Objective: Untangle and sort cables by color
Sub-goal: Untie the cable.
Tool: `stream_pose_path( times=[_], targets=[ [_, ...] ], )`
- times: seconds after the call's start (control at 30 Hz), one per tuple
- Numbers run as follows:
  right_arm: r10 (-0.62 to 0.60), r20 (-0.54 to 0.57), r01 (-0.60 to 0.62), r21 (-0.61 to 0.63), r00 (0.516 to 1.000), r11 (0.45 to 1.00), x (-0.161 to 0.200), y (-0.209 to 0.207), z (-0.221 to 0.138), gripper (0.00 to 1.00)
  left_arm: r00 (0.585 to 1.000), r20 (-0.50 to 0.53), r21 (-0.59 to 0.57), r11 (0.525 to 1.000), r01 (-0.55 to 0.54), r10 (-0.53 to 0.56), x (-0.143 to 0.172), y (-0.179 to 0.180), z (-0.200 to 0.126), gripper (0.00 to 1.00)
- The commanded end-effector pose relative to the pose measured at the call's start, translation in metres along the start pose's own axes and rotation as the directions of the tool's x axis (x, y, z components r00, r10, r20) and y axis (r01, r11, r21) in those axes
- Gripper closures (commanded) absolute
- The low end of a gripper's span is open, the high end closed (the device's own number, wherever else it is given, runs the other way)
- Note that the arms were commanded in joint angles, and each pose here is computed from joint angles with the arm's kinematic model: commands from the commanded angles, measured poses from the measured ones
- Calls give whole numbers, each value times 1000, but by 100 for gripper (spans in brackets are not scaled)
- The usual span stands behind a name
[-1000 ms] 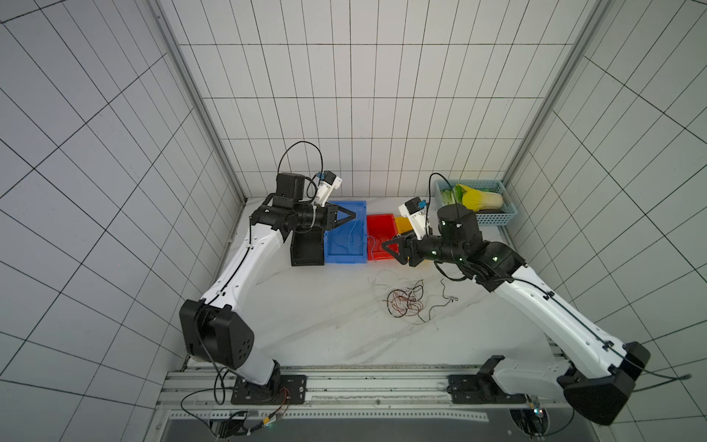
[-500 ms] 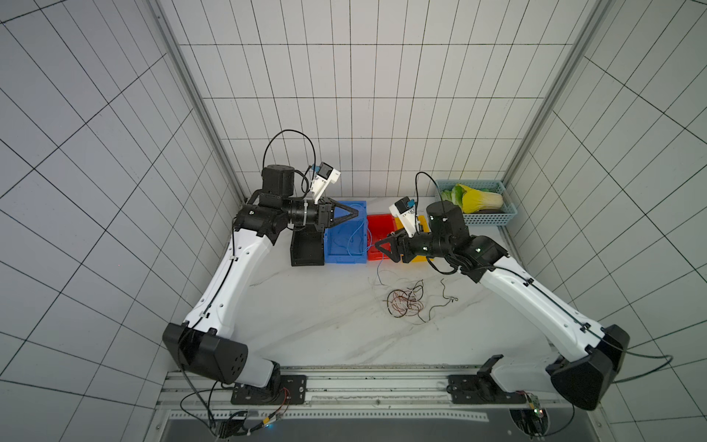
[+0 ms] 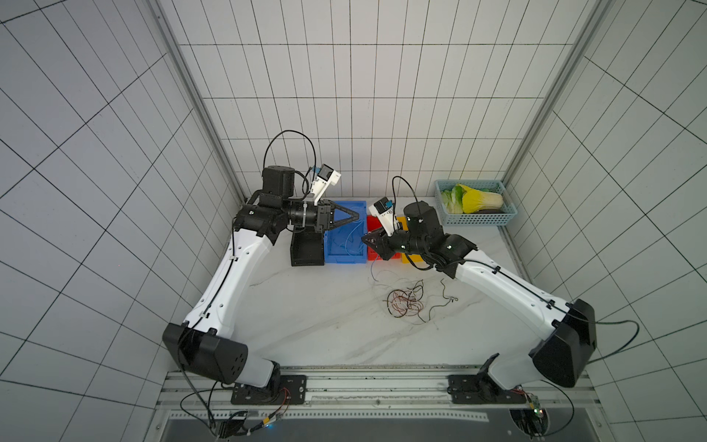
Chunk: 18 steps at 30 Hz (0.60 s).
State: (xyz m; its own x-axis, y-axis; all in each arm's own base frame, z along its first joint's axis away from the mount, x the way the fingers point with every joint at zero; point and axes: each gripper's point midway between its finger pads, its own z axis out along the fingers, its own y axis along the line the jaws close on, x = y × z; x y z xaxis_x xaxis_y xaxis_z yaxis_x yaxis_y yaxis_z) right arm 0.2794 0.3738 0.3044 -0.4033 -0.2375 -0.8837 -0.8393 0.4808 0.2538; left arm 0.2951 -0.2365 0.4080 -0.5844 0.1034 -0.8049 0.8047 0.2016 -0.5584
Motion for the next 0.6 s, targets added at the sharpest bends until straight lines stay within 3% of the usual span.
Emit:
stream_pose_path(
  times=[0.0,0.03,0.1,0.17,0.3,0.33,0.57],
  targets=[
    [-48,134,46,16,990,999,-40,8,-16,100,1000,15,1,1000,-20,20,-1,-9,-10,100],
    [-58,135,57,13,989,998,-40,9,-19,100,1000,18,-8,1000,-15,16,-1,-6,-12,93],
    [-75,136,76,-1,988,997,-38,15,-28,100,1000,24,-17,1000,-5,6,2,-2,-16,60],
    [-86,141,89,-15,986,996,-37,20,-36,100,1000,19,1,1000,-9,9,7,-2,-17,50],
    [-96,164,97,-1,982,995,-42,24,-52,100,1000,3,16,1000,-4,4,20,4,-14,17],
    [-101,172,101,10,980,995,-45,24,-56,100,1000,-2,16,1000,-3,3,24,7,-13,3],
    [-121,204,114,43,972,992,-58,25,-74,100,999,-42,49,998,-33,35,54,15,-5,1]
  ],
)
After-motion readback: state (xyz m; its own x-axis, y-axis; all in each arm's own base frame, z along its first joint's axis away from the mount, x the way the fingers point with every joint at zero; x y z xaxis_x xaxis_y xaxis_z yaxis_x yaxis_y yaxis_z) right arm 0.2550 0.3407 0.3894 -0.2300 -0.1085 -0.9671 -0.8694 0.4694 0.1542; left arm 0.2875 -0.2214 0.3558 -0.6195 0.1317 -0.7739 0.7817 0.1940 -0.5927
